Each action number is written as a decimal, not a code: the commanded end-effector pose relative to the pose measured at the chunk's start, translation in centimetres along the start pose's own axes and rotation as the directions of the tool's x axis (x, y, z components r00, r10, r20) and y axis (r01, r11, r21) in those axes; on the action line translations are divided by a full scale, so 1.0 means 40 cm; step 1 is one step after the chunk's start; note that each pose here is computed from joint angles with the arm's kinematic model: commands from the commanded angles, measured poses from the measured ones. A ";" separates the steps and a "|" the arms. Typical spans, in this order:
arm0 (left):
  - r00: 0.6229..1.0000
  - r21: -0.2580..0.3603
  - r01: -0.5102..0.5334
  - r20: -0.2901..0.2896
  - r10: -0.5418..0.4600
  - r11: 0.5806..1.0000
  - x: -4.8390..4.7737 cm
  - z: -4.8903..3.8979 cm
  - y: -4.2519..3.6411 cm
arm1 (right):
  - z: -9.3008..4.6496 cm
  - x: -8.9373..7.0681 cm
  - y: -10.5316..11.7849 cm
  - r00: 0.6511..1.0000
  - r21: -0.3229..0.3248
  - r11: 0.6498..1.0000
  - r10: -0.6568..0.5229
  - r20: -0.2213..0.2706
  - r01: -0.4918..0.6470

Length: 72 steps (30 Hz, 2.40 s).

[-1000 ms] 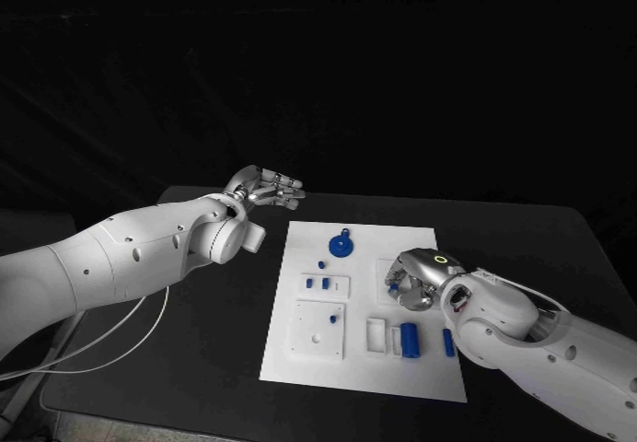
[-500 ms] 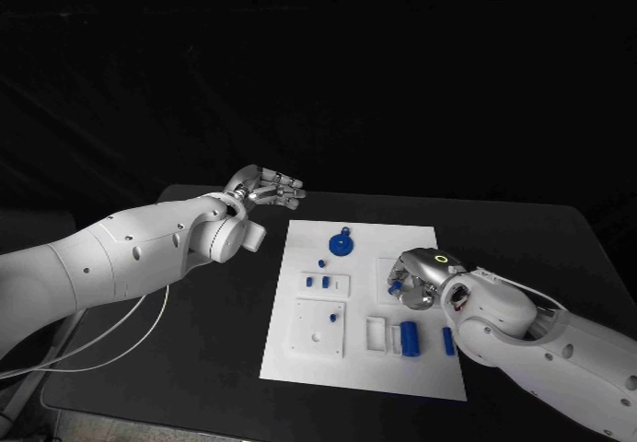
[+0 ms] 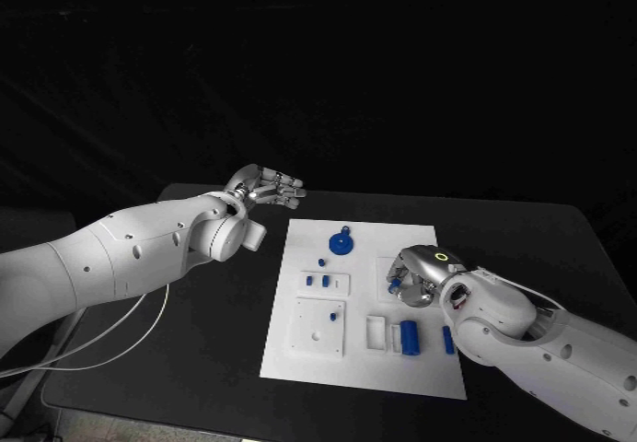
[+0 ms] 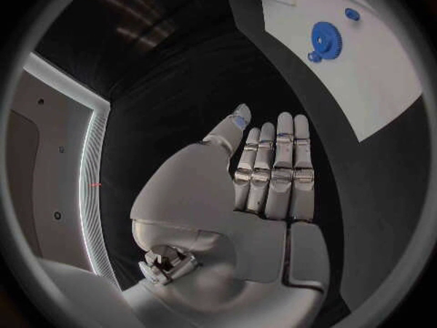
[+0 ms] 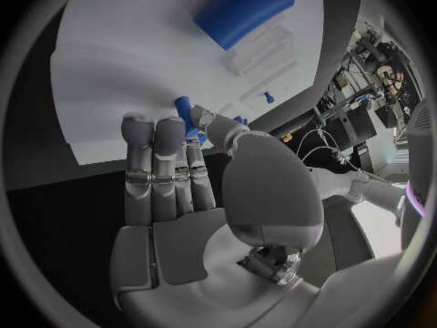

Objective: Assemble the parts on the task board

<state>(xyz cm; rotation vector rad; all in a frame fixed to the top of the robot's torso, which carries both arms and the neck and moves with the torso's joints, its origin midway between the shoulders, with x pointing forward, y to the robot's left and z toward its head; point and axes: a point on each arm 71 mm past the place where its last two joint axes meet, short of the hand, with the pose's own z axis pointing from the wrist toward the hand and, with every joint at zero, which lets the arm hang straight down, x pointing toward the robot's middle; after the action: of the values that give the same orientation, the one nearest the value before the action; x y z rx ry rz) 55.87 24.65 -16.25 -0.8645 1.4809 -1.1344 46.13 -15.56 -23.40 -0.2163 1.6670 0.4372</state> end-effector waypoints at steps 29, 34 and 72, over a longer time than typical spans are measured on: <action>1.000 0.010 0.011 -0.020 -0.011 1.000 0.023 0.012 -0.008 | -0.027 0.004 0.243 0.996 -0.293 0.954 0.080 0.049 -0.063; 1.000 0.014 0.013 -0.026 -0.012 1.000 0.032 0.015 -0.010 | -0.028 0.039 0.291 0.998 -0.337 0.940 0.066 0.018 -0.056; 1.000 0.015 0.014 -0.028 -0.013 1.000 0.037 0.016 -0.010 | -0.019 0.145 0.343 0.995 -0.365 0.931 -0.051 -0.088 0.015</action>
<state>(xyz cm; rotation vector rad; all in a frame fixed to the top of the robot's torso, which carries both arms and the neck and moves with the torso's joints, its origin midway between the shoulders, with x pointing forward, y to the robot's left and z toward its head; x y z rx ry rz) 56.22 23.22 -16.40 -0.8573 1.4902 -1.1518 39.33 -2.86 -26.72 -0.5212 1.6553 0.7373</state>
